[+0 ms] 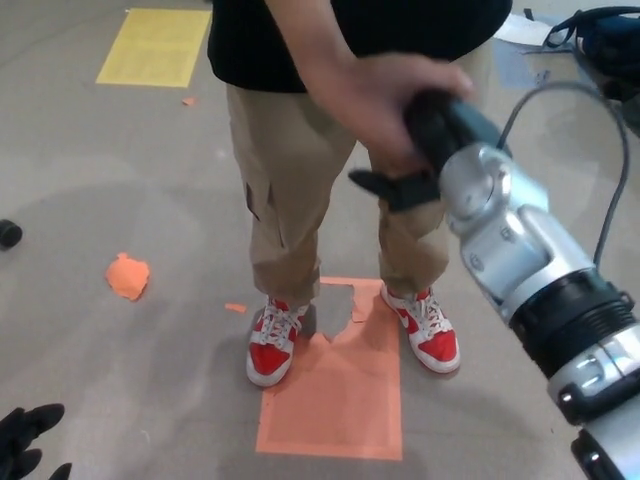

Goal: The robot extends its right arm to grab a person's hand and shakes it

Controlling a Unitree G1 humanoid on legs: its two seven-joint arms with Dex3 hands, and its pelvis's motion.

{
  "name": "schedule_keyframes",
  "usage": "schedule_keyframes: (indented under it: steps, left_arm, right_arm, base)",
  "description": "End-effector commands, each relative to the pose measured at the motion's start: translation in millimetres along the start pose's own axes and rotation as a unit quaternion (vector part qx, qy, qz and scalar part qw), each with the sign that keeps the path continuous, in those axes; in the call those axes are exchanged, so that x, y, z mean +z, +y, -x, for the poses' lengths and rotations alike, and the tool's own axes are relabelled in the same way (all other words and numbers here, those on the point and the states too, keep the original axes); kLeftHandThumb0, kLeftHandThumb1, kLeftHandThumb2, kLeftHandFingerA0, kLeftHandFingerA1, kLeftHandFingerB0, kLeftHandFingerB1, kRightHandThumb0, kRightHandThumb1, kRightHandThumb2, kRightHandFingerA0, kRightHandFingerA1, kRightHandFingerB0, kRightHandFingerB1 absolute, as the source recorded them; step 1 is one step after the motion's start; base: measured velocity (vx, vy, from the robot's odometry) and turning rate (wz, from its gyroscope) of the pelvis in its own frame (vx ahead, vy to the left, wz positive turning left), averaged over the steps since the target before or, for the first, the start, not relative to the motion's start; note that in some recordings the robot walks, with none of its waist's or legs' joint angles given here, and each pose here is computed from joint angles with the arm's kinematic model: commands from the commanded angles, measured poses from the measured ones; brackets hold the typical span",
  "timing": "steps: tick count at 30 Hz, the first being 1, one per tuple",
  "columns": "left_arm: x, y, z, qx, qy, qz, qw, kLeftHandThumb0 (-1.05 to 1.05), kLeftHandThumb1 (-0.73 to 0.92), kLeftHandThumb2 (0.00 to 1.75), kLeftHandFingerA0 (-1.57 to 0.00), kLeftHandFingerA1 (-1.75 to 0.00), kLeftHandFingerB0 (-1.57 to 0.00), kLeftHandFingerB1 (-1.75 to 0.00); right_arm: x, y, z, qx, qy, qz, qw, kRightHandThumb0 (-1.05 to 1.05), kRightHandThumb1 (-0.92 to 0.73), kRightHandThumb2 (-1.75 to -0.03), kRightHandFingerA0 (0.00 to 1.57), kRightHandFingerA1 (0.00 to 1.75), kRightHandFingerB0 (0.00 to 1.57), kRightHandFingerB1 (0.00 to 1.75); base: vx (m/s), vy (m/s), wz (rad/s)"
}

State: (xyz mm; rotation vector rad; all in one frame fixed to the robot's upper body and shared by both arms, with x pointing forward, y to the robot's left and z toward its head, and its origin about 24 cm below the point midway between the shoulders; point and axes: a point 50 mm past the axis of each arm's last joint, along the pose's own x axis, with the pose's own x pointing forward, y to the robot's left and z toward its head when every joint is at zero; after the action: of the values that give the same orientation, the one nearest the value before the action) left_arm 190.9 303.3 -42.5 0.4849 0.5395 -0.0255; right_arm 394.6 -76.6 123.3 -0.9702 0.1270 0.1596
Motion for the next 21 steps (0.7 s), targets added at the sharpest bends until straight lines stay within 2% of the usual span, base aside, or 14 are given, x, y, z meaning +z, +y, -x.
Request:
schedule_keyframes:
  steps: [1,2,3,5,7,8,12,13,14,16,17,18,19,21]
  left_arm:
    - [3,8,0,0.018,-0.006,-0.013,1.0,-0.34,0.6,1.13,0.0,-0.47,0.0,-0.47]
    - [3,8,0,0.017,-0.008,-0.015,1.0,-0.33,0.6,1.13,0.0,-0.47,0.0,-0.47]
    - [3,8,-1,0.018,-0.007,-0.015,1.0,-0.34,0.59,1.13,0.0,-0.48,0.0,-0.47]
    - [3,8,-1,0.023,-0.006,-0.017,1.0,-0.34,0.6,1.13,0.0,-0.47,0.0,-0.46]
    - [4,8,-1,0.02,-0.012,-0.027,0.999,-0.33,0.61,1.14,0.0,-0.47,0.0,-0.47]
    - [4,8,-1,0.019,-0.013,-0.028,0.999,-0.34,0.6,1.13,0.0,-0.47,0.0,-0.46]
    - [1,8,0,0.019,-0.007,-0.008,1.0,-0.34,0.6,1.13,0.0,-0.47,0.0,-0.47]
    - [1,8,0,0.018,-0.007,-0.008,1.0,-0.34,0.6,1.13,0.0,-0.47,0.0,-0.47]
    - [1,8,0,0.018,-0.007,-0.009,1.0,-0.34,0.6,1.13,0.0,-0.47,0.0,-0.47]
    - [1,9,0,0.019,-0.009,-0.01,1.0,-0.34,0.6,1.13,0.0,-0.47,0.0,-0.46]
    - [2,9,0,0.02,-0.01,-0.015,1.0,-0.34,0.6,1.13,0.0,-0.47,0.0,-0.47]
    - [2,9,0,0.02,-0.01,-0.016,1.0,-0.34,0.6,1.13,0.0,-0.47,0.0,-0.47]
    - [2,9,1,0.02,-0.013,-0.014,1.0,-0.65,0.92,0.68,-0.22,-0.32,-0.18,-0.31]
    - [1,9,2,0.021,-0.016,0.001,1.0,-0.62,0.91,0.67,-0.23,-0.33,-0.2,-0.32]
  right_arm:
    - [-55,57,3,0.092,0.084,0.024,0.992,-0.78,-0.6,-0.6,0.46,0.52,0.34,0.42]
    - [-54,57,2,0.091,0.082,0.023,0.992,-0.76,-0.63,-0.59,0.52,0.51,0.41,0.43]
    - [-48,52,0,0.081,0.067,0.016,0.994,-0.67,-0.47,-0.91,0.57,0.65,0.36,0.52]
    - [-34,39,-3,0.059,0.04,0.004,0.997,-0.73,-0.52,-0.94,0.65,0.67,0.36,0.52]
    - [-19,25,-7,0.028,0.007,-0.004,1.0,-0.75,-0.66,-0.6,0.78,0.6,0.6,0.52]
    - [-12,18,-7,0.014,-0.006,-0.004,1.0,-0.77,-0.67,-0.61,0.86,0.62,0.63,0.54]
    - [40,-37,-1,-0.072,-0.083,-0.024,0.994,-0.82,-0.69,-0.61,0.66,0.58,0.54,0.47]
    - [52,-50,5,-0.097,-0.11,-0.021,0.989,-0.8,-0.69,-0.61,0.73,0.75,0.63,0.55]
    - [62,-61,13,-0.12,-0.136,-0.02,0.983,-0.8,-0.54,-0.91,0.6,0.64,0.47,0.56]
    - [80,-83,30,-0.159,-0.174,-0.02,0.972,-0.81,-0.55,-0.9,0.57,0.59,0.45,0.53]
    - [95,-104,46,-0.184,-0.198,-0.029,0.962,-0.82,-0.61,-0.66,0.58,0.5,0.39,0.42]
    - [98,-109,51,-0.19,-0.204,-0.031,0.96,-0.82,-0.61,-0.66,0.58,0.5,0.39,0.42]
    - [103,-117,60,-0.209,-0.222,-0.04,0.952,-0.76,-0.53,-0.88,0.69,0.65,0.43,0.52]
    - [108,-125,70,-0.225,-0.239,-0.048,0.943,-0.77,-0.54,-0.88,0.76,0.67,0.44,0.53]
  base:
    - [0.0,0.0,0.0]
    - [0.0,0.0,0.0]
    - [0.0,0.0,0.0]
    - [0.0,0.0,0.0]
    - [0.0,0.0,0.0]
    - [0.0,0.0,0.0]
    - [0.0,0.0,0.0]
    - [0.0,0.0,0.0]
    - [0.0,0.0,0.0]
    - [0.0,0.0,0.0]
    - [0.0,0.0,0.0]
    - [0.0,0.0,0.0]
    - [0.0,0.0,0.0]
    - [0.0,0.0,0.0]
